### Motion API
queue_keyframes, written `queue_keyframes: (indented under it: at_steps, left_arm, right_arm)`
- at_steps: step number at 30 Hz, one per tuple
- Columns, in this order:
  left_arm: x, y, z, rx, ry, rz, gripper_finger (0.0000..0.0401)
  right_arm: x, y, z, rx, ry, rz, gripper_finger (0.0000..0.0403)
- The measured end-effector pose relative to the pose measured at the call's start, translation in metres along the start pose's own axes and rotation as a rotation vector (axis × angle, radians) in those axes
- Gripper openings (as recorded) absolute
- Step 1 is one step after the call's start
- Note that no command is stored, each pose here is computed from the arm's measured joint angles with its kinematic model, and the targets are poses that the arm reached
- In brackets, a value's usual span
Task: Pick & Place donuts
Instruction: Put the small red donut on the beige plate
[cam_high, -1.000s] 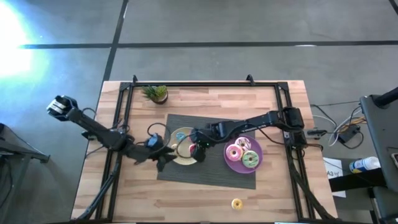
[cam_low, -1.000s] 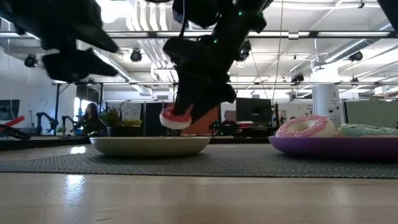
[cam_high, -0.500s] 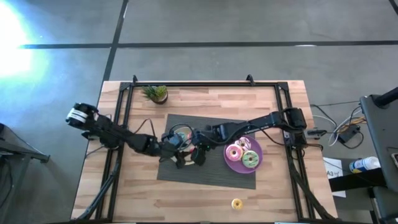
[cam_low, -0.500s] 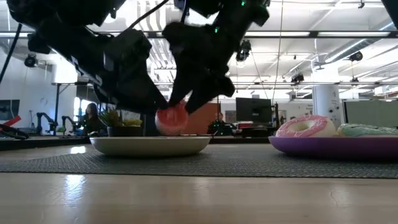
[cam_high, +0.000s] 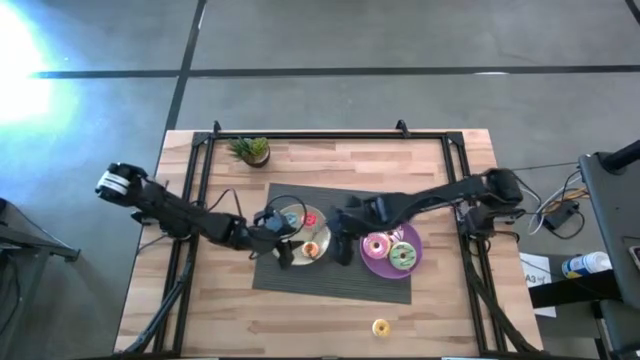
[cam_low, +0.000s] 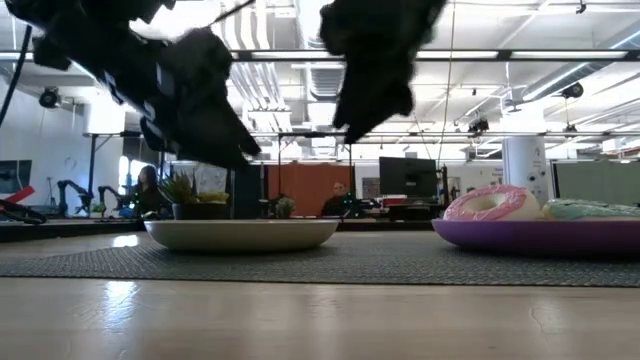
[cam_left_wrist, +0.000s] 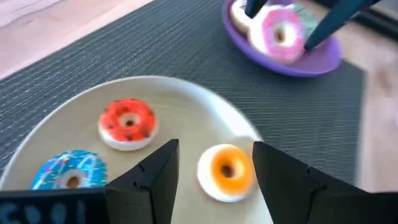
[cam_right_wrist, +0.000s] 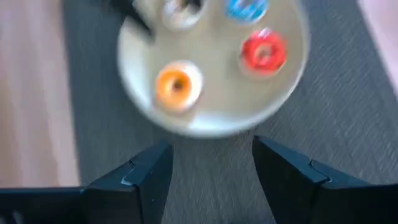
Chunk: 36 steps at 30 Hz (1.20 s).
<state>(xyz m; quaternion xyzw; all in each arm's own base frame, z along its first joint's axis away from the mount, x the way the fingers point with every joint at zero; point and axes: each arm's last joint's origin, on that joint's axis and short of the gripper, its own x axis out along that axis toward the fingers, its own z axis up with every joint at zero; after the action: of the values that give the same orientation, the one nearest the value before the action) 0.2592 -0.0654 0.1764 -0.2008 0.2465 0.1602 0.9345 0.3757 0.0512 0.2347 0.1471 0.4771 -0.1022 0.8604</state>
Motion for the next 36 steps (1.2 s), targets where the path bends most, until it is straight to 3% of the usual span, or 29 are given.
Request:
queue_keyframes:
  at_steps: [5, 8, 11, 14, 19, 24, 36]
  left_arm:
    - [-0.016, -0.005, 0.005, -0.003, -0.002, -0.067, 0.0178]
    - [-0.017, -0.004, 0.004, 0.050, 0.010, -0.069, 0.0178]
    - [-0.007, 0.000, 0.001, 0.128, 0.063, -0.063, 0.0178]
    - [0.008, 0.002, 0.006, 0.116, 0.101, -0.058, 0.0178]
    - [0.032, 0.007, 0.008, 0.132, 0.217, 0.021, 0.0170]
    - [0.050, 0.010, 0.005, 0.117, 0.335, -0.045, 0.0136]
    - [0.063, 0.009, -0.001, 0.129, 0.351, -0.041, 0.0075]
  right_arm:
    - [-0.023, 0.016, -0.054, -0.068, 0.066, 0.069, 0.0210]
    - [-0.032, 0.024, -0.073, -0.087, 0.028, 0.120, 0.0210]
    - [-0.032, 0.023, -0.072, -0.045, -0.032, 0.120, 0.0210]
    - [-0.029, 0.017, -0.067, 0.020, -0.038, 0.083, 0.0210]
    - [-0.028, 0.019, -0.061, 0.026, -0.039, 0.083, 0.0210]
    - [-0.028, 0.018, -0.062, 0.042, -0.048, 0.067, 0.0210]
    - [-0.022, 0.013, -0.071, 0.093, -0.020, 0.048, 0.0210]
